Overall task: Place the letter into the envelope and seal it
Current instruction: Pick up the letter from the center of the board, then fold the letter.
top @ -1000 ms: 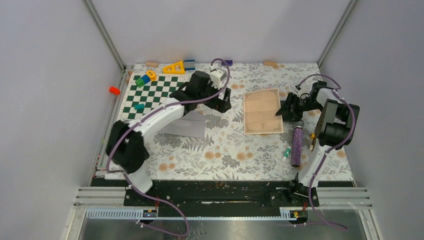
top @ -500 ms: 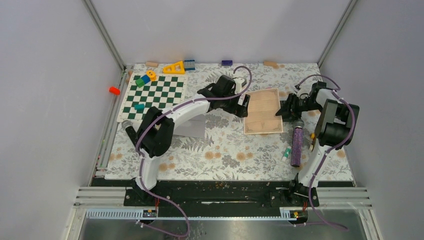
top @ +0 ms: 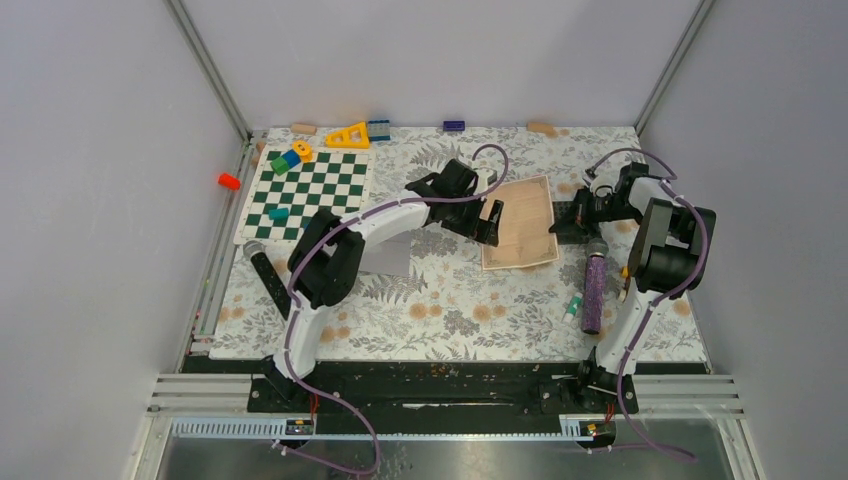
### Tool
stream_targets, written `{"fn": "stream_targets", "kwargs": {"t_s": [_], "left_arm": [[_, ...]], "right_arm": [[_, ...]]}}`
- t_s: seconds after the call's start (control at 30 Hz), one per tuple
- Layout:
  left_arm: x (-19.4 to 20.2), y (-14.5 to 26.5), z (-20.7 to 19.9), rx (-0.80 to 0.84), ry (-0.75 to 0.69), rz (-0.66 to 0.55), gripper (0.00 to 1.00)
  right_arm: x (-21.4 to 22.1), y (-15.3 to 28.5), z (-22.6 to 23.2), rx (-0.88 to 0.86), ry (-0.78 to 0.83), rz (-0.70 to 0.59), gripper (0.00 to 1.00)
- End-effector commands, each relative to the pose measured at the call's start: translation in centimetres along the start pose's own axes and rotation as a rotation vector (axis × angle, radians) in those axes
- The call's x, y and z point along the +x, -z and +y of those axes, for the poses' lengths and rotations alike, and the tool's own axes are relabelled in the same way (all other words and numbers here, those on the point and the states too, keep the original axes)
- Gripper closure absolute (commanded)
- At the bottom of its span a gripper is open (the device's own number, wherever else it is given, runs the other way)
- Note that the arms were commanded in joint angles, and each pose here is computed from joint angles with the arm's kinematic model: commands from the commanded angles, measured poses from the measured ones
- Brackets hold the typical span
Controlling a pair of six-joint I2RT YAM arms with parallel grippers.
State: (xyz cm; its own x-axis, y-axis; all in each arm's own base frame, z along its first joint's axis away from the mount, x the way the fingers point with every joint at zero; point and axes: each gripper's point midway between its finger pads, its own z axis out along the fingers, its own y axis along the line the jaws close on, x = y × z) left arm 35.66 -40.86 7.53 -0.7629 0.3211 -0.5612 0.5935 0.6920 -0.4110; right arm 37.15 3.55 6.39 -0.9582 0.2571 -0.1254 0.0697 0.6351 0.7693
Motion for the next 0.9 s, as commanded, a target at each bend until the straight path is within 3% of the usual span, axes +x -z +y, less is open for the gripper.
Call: {"fn": "stream_targets", "kwargs": {"t_s": [0.0,0.33,0.63,0.87], "left_arm": [[-4.0,4.2,-3.0,0.097,-0.046,-0.098,0.01],[-5.8,15.3,-4.4,0.334,-0.106,-0.253,0.01],[-4.8,17.9,-5.9,0.457,-0.130,-0.302,0.01],[-5.4,19.1,-6.8,0.600,-0.074,-0.331,0.01]], "right_arm": [[-0.4,1.7,3.8,-0.080,0.114,-0.050,1.00],[0.2,8.0,14.7,-0.075,0.401,-0.197,1.00],[5.5,12.6,24.7,-0.103,0.679,-0.301,1.00],[10.6,15.4,29.2,-0.161,0.839,-0.298,1.00]]}}
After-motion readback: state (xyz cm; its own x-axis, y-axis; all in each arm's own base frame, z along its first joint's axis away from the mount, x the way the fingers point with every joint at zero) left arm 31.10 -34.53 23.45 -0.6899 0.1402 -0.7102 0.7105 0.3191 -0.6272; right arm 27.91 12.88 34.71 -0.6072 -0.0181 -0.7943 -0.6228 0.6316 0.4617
